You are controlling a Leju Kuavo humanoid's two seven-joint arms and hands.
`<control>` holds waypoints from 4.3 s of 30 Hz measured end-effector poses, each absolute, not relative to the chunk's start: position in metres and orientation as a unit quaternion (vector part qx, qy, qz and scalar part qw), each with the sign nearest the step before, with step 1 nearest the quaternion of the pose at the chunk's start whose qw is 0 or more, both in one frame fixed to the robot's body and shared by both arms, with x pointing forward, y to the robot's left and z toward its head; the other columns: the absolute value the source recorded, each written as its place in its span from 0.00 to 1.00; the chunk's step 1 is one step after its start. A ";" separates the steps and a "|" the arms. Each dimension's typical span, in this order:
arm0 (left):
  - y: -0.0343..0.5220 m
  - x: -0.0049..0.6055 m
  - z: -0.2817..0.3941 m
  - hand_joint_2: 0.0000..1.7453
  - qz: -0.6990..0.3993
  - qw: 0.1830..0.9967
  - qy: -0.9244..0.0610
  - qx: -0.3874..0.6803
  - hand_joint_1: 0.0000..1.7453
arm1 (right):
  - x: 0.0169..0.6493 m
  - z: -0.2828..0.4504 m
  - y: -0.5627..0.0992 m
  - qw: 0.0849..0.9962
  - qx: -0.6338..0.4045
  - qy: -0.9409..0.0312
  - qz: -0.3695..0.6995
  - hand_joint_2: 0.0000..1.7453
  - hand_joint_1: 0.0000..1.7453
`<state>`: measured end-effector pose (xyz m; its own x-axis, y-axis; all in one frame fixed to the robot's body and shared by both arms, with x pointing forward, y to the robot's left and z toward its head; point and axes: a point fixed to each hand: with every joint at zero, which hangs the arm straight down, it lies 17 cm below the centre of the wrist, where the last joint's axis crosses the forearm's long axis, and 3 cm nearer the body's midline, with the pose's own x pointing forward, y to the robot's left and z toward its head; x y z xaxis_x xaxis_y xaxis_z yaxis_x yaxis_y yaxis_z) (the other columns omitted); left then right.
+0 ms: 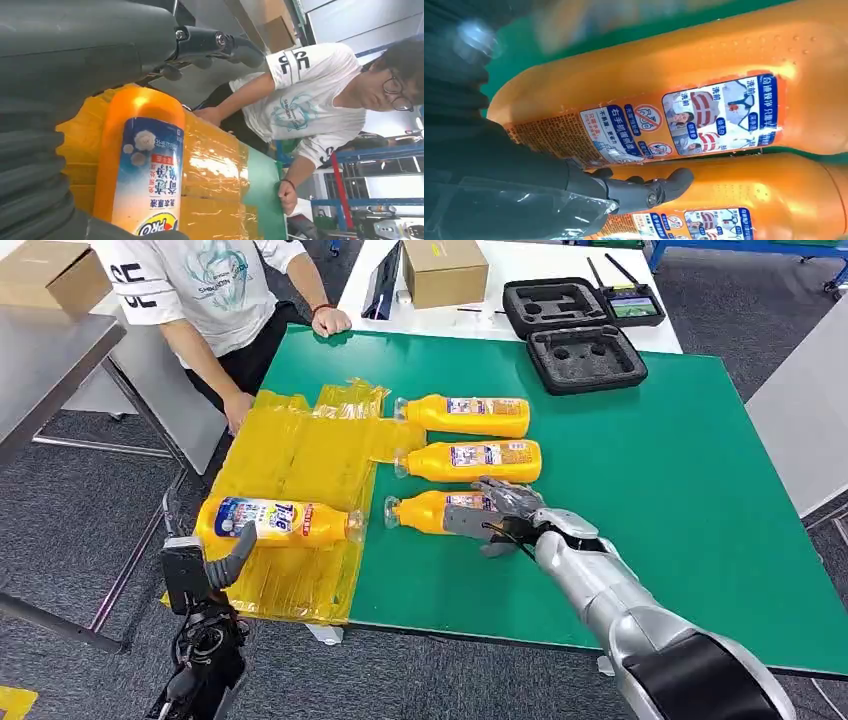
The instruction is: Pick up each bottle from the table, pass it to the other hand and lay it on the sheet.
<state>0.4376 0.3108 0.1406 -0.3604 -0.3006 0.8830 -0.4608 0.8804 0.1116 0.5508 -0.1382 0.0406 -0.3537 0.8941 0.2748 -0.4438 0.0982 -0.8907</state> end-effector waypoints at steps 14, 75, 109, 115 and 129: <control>0.313 0.438 0.134 1.00 0.084 0.524 -0.816 0.227 0.00 | 0.548 0.037 -0.139 0.531 -0.209 -0.516 0.638 1.00 0.85; 0.141 0.394 0.206 1.00 -0.030 0.489 -0.864 -0.113 0.00 | 0.430 0.169 0.017 0.473 0.218 -0.809 0.272 1.00 1.00; 0.099 0.411 0.194 1.00 -0.045 0.521 -0.820 -0.234 1.00 | 0.407 0.122 0.034 0.502 0.216 -0.776 0.313 1.00 1.00; 0.097 0.410 0.194 1.00 -0.046 0.521 -0.818 -0.238 1.00 | 0.407 0.121 0.035 0.503 0.216 -0.776 0.314 1.00 0.81; 0.103 0.412 0.194 1.00 -0.041 0.519 -0.822 -0.231 1.00 | 0.413 0.118 0.035 0.509 0.192 -0.780 0.310 0.00 0.00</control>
<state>0.4117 0.1030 0.1941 -0.3544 0.3364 0.8725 0.4216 0.8903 -0.1721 0.4132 0.0353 0.1178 -0.4081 0.0163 0.9128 -0.6145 0.7346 -0.2878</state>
